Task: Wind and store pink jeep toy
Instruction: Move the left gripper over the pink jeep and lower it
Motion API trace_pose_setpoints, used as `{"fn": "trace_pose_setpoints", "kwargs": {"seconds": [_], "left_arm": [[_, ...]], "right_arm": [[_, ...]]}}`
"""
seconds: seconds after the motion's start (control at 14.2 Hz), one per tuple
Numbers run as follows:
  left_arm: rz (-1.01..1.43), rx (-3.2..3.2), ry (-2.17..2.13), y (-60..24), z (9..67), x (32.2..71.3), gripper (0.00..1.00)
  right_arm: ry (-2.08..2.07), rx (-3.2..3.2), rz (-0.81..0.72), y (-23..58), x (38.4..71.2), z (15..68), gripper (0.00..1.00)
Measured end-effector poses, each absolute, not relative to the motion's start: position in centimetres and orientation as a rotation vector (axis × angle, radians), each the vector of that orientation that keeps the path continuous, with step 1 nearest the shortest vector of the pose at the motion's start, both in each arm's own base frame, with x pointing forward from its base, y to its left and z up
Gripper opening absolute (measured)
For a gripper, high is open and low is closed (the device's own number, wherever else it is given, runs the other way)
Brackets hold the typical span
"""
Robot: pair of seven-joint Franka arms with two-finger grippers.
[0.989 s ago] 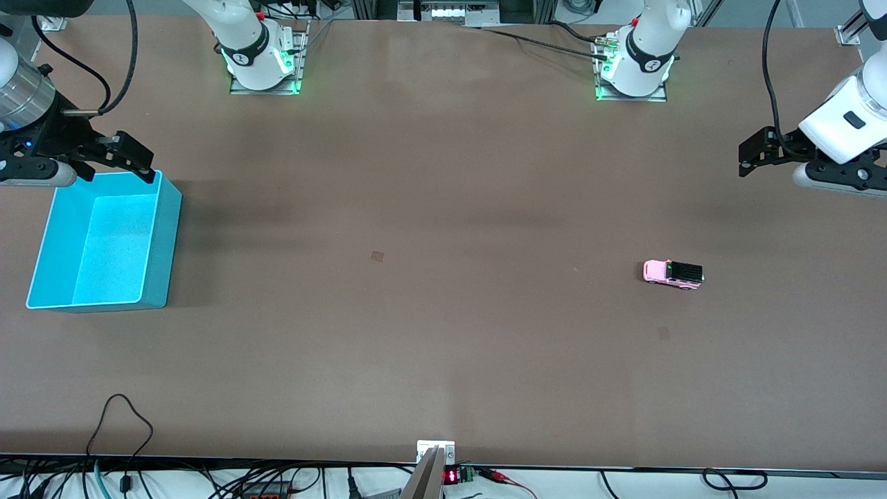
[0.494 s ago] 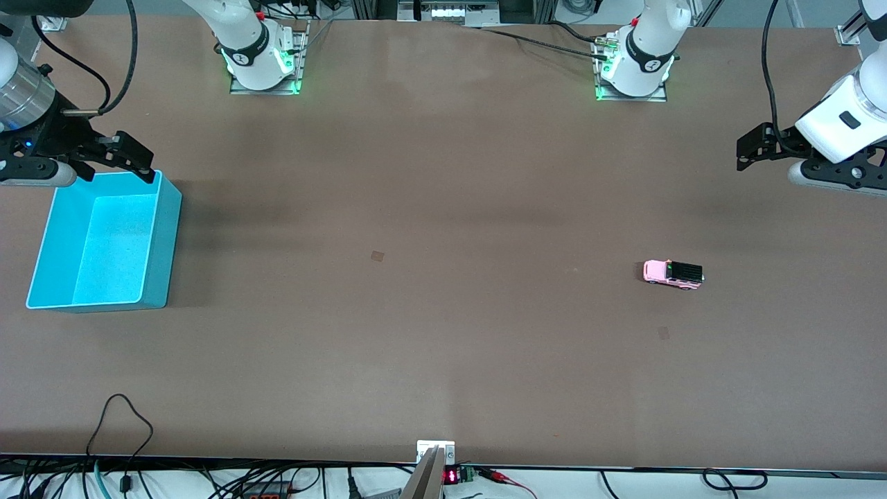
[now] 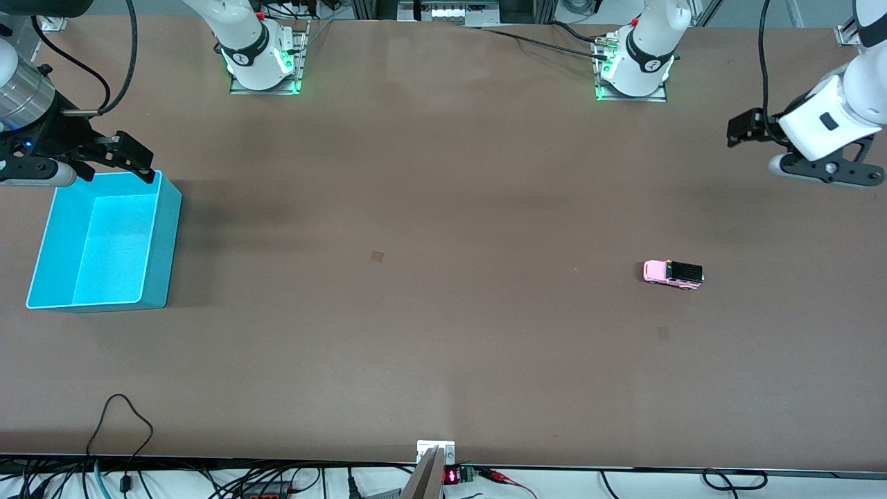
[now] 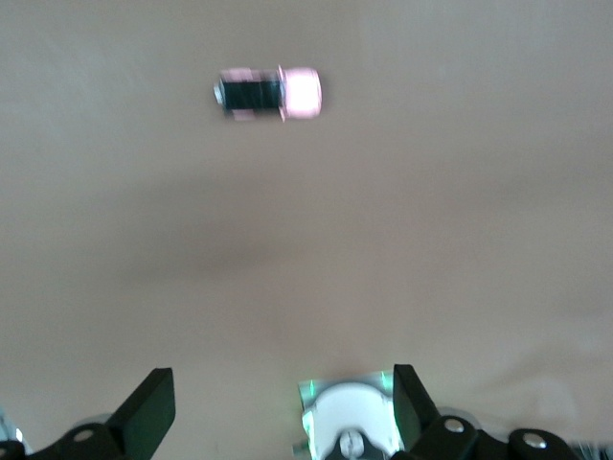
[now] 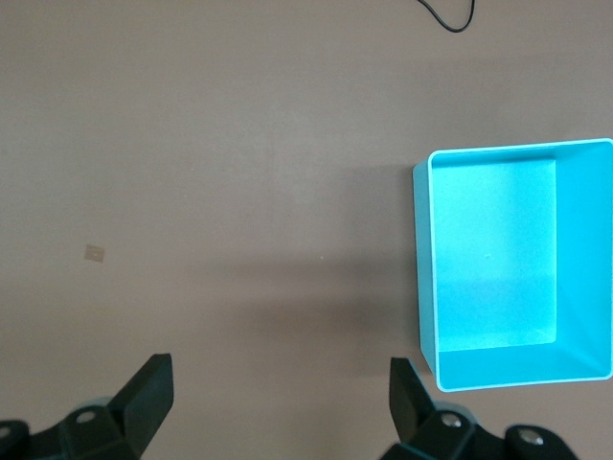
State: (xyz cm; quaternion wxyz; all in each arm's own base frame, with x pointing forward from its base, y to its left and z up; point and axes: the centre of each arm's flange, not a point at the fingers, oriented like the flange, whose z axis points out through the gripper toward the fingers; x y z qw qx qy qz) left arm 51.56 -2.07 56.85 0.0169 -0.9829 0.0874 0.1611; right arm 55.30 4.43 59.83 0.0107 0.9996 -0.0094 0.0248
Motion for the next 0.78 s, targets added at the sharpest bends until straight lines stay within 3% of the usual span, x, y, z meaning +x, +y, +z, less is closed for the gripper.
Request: {"fn": "trace_pose_setpoints", "kwargs": {"seconds": [0.49, 0.78], "left_arm": [[0.679, -3.011, 0.78, -2.1, 54.3, 51.7, 1.0], [0.664, -2.942, 1.181, -1.8, 51.7, 53.5, 1.0]], "right_arm": [[-0.031, 3.119, 0.077, 4.4, 55.3, 59.8, 1.0], [-0.031, 3.119, 0.078, 4.4, 55.3, 59.9, 1.0]]}}
